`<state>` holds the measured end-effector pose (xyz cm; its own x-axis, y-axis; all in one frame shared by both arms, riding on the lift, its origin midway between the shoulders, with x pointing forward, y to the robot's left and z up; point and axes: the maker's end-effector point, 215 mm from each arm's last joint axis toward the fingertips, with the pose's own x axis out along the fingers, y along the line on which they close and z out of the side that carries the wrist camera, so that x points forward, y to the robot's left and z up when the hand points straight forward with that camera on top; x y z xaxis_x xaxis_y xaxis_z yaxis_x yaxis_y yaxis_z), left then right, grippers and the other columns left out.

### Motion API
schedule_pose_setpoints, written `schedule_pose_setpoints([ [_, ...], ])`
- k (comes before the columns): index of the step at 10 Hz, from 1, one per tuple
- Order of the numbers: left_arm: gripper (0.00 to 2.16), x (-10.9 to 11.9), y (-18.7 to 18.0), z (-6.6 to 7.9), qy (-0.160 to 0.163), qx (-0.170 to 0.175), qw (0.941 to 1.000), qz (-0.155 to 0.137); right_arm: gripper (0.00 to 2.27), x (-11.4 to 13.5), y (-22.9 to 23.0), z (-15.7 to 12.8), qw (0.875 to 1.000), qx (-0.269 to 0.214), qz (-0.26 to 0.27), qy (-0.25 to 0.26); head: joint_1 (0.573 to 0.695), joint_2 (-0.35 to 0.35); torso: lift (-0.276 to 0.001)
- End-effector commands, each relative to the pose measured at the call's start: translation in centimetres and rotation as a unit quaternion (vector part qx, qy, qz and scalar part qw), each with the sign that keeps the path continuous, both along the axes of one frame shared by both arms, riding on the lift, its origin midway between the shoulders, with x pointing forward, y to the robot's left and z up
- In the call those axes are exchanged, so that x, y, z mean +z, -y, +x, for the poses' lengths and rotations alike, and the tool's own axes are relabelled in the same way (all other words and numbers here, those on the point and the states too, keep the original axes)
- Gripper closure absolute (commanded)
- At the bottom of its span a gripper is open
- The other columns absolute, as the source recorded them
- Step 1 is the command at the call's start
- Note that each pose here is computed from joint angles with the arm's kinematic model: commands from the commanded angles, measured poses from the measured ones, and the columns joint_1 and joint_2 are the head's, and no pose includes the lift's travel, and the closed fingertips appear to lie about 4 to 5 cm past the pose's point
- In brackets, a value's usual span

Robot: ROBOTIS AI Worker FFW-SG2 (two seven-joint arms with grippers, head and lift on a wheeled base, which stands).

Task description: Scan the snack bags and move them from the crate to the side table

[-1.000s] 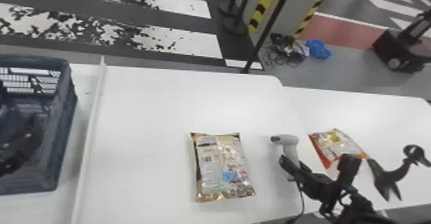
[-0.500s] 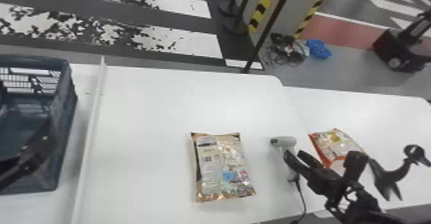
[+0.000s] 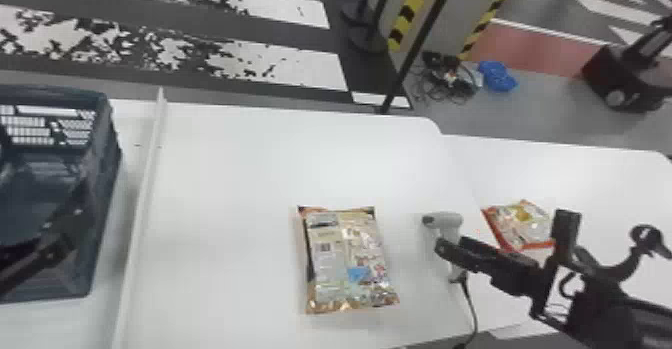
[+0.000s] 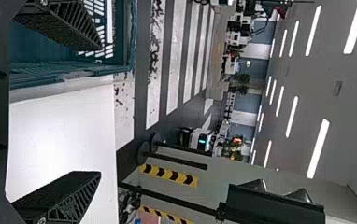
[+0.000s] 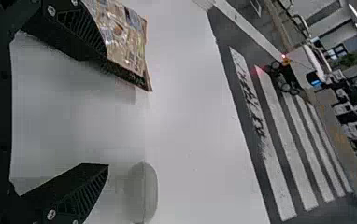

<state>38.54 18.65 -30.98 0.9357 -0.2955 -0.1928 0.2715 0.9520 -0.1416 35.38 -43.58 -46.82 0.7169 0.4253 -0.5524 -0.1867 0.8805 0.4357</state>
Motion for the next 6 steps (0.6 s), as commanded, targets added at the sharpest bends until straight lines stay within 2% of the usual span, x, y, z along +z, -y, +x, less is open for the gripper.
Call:
schedule_pose_setpoints([
  [1, 0.04, -0.2, -0.1, 0.0, -0.003, -0.001, 1.0000, 0.002, 0.13, -1.6, -2.8, -0.9, 0.996, 0.043, 0.018, -0.071, 0.695, -0.350, -0.087],
  [2, 0.04, -0.2, -0.1, 0.0, -0.003, -0.001, 1.0000, 0.003, 0.13, -3.1, -5.1, -1.5, 0.990, 0.063, 0.057, -0.115, 0.695, -0.350, -0.087],
  [3, 0.04, -0.4, -0.3, 0.0, -0.005, -0.001, 1.0000, 0.006, 0.13, -5.0, -7.2, -2.1, 0.983, 0.089, 0.057, -0.151, 0.695, -0.319, -0.087],
  [4, 0.04, -0.8, -0.4, -0.1, -0.009, 0.000, 0.9999, 0.006, 0.13, -6.3, -8.8, -2.2, 0.978, 0.110, 0.055, -0.167, 0.695, -0.289, -0.087],
  [6, 0.04, -1.6, -0.6, -0.4, -0.017, 0.001, 0.9998, 0.012, 0.13, -7.0, -10.7, -2.0, 0.975, 0.127, 0.064, -0.172, 0.695, -0.248, -0.087],
])
